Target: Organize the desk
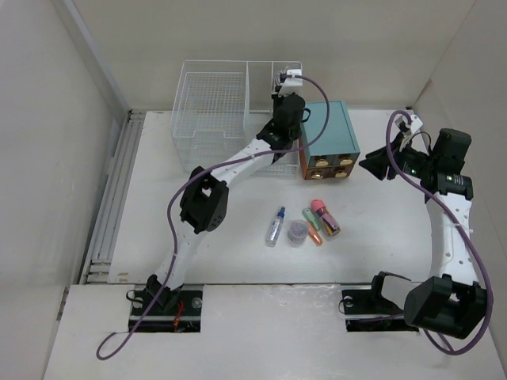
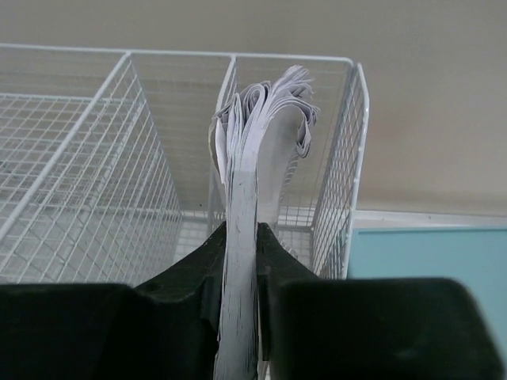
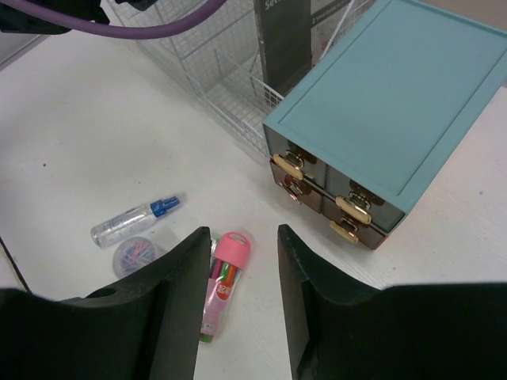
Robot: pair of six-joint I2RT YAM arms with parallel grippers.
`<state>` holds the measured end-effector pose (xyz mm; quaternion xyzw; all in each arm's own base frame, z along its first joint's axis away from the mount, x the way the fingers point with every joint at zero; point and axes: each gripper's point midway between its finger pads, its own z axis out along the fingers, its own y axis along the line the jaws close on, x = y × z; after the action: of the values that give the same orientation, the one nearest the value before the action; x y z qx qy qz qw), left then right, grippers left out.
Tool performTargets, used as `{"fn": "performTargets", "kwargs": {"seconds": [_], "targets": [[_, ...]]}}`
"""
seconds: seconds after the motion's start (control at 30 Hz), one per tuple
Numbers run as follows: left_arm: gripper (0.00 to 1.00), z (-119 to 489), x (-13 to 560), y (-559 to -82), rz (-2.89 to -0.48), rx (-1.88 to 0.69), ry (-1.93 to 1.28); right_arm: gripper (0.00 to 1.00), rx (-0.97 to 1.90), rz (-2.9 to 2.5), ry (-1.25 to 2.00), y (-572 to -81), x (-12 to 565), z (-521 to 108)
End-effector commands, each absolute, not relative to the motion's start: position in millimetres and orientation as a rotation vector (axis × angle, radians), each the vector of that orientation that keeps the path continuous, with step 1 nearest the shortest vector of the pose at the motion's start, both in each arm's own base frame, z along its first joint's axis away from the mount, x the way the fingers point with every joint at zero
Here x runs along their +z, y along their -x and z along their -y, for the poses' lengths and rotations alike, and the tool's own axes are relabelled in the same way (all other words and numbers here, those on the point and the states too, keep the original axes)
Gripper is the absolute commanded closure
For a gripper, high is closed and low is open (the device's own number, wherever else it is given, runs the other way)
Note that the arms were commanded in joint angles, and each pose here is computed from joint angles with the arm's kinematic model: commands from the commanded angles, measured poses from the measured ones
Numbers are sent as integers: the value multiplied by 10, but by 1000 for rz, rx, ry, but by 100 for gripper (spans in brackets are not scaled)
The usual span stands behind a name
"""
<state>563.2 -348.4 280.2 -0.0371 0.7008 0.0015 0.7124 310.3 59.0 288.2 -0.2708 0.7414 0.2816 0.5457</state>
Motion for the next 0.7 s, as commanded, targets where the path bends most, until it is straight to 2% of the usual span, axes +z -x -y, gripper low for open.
{"fn": "performTargets", "kwargs": {"seconds": [0.0, 0.03, 0.1, 0.17, 0.27, 0.33, 0.4, 0.47, 0.57, 0.6, 0.63, 0.67], "targets": [[84, 3372, 3535, -5557, -1407, -120, 211, 54, 680, -1727, 679, -3086, 2905, -612], [74, 3372, 3536, -5557, -1407, -120, 211, 48, 687, -1735, 674, -3074, 2891, -615], [48, 3368, 3593, -5533, -1407, -127, 201, 42, 681, -1731, 682, -3077, 2891, -613], [40, 3304, 3765, -5462, -1394, -137, 210, 31, 683, -1733, 681, -3068, 2910, -615], [34, 3320, 4054, -5305, -1371, -182, 194, 22, 664, -1744, 678, -3078, 2884, -592], [28, 3332, 4435, -5060, -1330, -241, 195, 17, 618, -1734, 686, -3100, 2888, -560], [11, 3300, 4737, -4841, -1304, -273, 183, 14, 527, -1721, 679, -3129, 2935, -487], [8, 3349, 4812, -4587, -1333, -280, 159, 12, 408, -1729, 644, -3181, 2964, -355], [5, 3258, 5136, -3978, -1325, -392, 162, 17, 179, -1669, 638, -3226, 3077, -332], [5, 3305, 4791, -3876, -1386, -375, 112, 23, -32, -1602, 580, -3346, 3251, -232], [3, 3080, 5041, -3575, -1345, -447, 131, 39, -140, -1549, 537, -3342, 3339, -189], [3, 3111, 4963, -3370, -1357, -498, 105, 52, -245, -1533, 530, -3327, 3172, -138]]}}
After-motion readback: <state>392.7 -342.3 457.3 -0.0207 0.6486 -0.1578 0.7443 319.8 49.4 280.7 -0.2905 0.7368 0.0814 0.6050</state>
